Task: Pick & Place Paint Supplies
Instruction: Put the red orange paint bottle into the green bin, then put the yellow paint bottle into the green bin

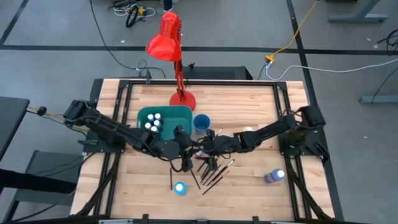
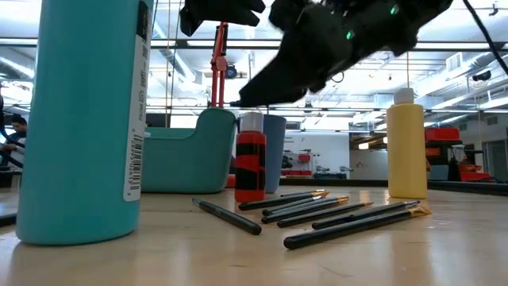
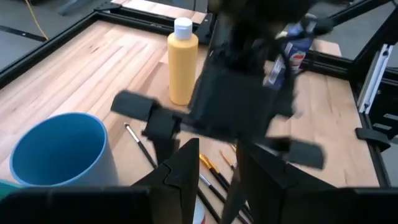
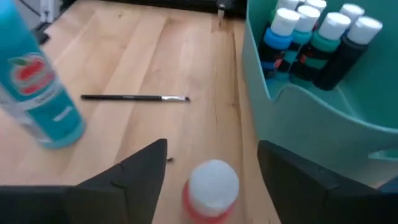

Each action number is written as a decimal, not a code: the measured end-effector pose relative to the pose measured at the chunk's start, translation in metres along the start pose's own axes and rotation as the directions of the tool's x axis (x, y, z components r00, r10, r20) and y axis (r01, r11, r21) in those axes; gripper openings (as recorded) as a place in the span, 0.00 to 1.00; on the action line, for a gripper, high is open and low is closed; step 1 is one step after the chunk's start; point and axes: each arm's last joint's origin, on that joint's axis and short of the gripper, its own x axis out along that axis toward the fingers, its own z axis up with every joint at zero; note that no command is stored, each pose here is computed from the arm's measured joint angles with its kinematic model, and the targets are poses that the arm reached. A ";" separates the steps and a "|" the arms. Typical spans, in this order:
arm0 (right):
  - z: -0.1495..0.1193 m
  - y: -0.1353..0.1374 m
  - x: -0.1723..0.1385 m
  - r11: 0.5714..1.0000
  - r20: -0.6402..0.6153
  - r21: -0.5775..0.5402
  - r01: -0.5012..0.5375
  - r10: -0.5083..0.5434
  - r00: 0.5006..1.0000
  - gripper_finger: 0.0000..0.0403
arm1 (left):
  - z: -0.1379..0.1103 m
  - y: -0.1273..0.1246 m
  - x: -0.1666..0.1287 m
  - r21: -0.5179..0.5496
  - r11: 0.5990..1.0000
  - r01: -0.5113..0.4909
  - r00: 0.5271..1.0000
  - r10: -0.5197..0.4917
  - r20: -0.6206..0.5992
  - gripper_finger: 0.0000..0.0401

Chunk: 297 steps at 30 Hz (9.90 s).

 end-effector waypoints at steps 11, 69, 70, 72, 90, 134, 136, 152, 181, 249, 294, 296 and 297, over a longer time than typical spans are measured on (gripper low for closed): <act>0.034 0.014 -0.072 0.997 -0.003 -0.034 -0.065 0.065 0.998 0.62 | 0.005 0.011 0.008 -0.073 0.995 0.073 0.996 -0.077 -0.045 0.31; 0.015 0.017 -0.124 0.999 -0.216 -0.024 -0.028 0.022 0.976 0.42 | 0.000 0.026 0.103 -0.021 0.996 0.090 0.761 -0.083 -0.643 0.46; 0.015 0.017 -0.124 0.999 -0.215 -0.024 -0.028 0.022 0.976 0.42 | -0.001 0.026 0.103 -0.020 0.996 0.090 0.761 -0.081 -0.644 0.46; 0.015 0.017 -0.124 0.999 -0.215 -0.024 -0.029 0.023 0.976 0.42 | -0.001 0.027 0.103 -0.009 0.997 0.077 0.765 -0.065 -0.641 0.46; 0.015 0.017 -0.124 0.999 -0.214 -0.024 -0.030 0.024 0.976 0.42 | -0.009 0.020 0.102 0.128 0.974 0.188 0.762 -0.063 -0.644 0.46; 0.015 0.017 -0.124 0.999 -0.220 -0.024 -0.028 0.023 0.975 0.42 | 0.072 0.022 0.000 0.216 0.969 0.118 0.777 0.045 -0.627 0.33; 0.015 0.017 -0.124 0.999 -0.217 -0.023 -0.029 0.023 0.976 0.42 | 0.081 0.026 -0.022 0.227 0.971 0.070 0.797 0.082 -0.598 0.33; 0.019 0.018 -0.123 1.000 -0.176 -0.011 -0.029 0.027 0.984 0.42 | 0.071 0.118 -0.009 0.263 0.957 -0.118 0.713 0.266 -0.649 0.33; 0.020 0.018 -0.123 1.000 -0.171 0.017 -0.025 0.027 0.985 0.42 | -0.029 0.196 0.043 0.225 0.960 -0.164 0.642 0.277 -0.715 0.43; 0.012 -0.046 -0.171 0.897 -0.725 0.042 0.439 -0.275 0.632 0.67 | -0.046 0.028 -0.084 0.157 0.984 0.081 0.997 -0.080 -0.013 0.34; 0.125 -0.067 -0.163 0.992 -0.122 0.126 -0.002 0.018 0.992 0.30 | -0.045 0.027 -0.085 0.193 0.976 0.105 0.994 -0.102 -0.027 0.34; 0.138 -0.068 -0.152 0.998 -0.111 0.063 -0.008 0.015 0.994 0.30 | -0.039 0.027 -0.089 0.218 0.970 0.111 0.994 -0.111 -0.014 0.34; 0.143 -0.069 -0.144 1.000 -0.118 0.030 -0.008 0.011 0.993 0.30 | -0.034 0.027 -0.092 0.225 0.967 0.116 0.993 -0.120 0.002 0.34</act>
